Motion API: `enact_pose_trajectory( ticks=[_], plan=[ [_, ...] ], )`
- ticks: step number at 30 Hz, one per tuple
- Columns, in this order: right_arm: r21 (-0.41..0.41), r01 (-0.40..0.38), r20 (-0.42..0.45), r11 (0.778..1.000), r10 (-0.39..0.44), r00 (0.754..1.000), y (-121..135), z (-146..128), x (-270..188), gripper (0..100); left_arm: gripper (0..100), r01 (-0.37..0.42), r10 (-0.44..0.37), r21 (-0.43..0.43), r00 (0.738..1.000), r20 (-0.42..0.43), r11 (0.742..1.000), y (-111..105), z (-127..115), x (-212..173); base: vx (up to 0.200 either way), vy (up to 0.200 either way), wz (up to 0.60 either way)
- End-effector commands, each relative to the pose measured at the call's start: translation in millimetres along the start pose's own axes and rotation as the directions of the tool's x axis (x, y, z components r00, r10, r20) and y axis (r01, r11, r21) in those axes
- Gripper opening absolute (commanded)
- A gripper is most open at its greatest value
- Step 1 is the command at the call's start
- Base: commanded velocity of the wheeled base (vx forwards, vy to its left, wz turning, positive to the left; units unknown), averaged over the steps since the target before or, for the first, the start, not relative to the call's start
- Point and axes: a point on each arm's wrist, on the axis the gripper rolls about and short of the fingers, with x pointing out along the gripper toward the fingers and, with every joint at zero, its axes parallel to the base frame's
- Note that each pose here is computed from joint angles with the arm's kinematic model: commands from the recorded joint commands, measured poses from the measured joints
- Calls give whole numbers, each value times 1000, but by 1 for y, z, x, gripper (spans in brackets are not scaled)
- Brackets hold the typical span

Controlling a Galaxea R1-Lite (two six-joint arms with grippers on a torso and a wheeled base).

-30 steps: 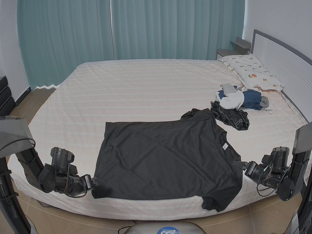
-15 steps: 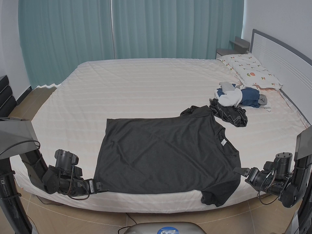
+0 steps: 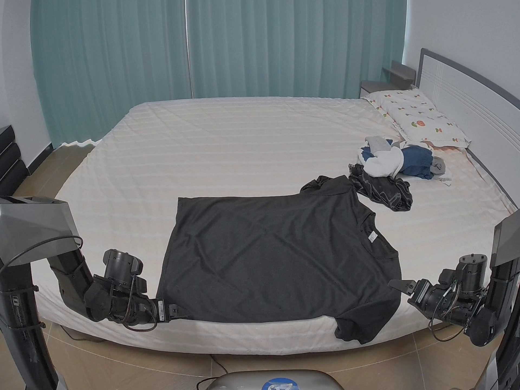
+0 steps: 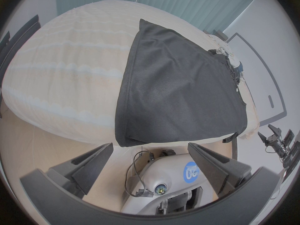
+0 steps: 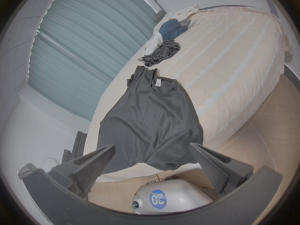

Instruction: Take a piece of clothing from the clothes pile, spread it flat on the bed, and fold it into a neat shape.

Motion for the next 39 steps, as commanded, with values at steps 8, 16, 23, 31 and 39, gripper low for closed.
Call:
enact_pose_trajectory(
  ticks=[8, 16, 23, 31, 39],
  plan=[
    [1, 5, -10, 1000, -5, 1000, -1, -3, -2, 100, 100, -43, 42, 32, 999, 18, 999, -7, 6, 19, 0, 0, 0],
    [-8, -3, -19, 1000, 3, 1000, 1, -5, -2, 100, 100, -54, 54, 40, 998, 19, 998, -10, 5, 22, 0, 0, 0],
    [-6, -3, -19, 1000, 3, 1000, 1, -5, -2, 100, 0, -52, 51, 46, 998, 22, 998, -14, 5, 23, 0, 0, 0],
    [-5, 0, -23, 1000, 0, 1000, 0, -5, -1, 100, 0, -92, 92, 16, 995, 27, 996, -10, 3, 19, 0, 0, 0],
    [-12, 10, -26, 1000, -10, 1000, -2, -5, 1, 100, 0, -52, 62, -117, 994, 85, 992, -13, 10, -4, 0, 0, 0]
  ],
)
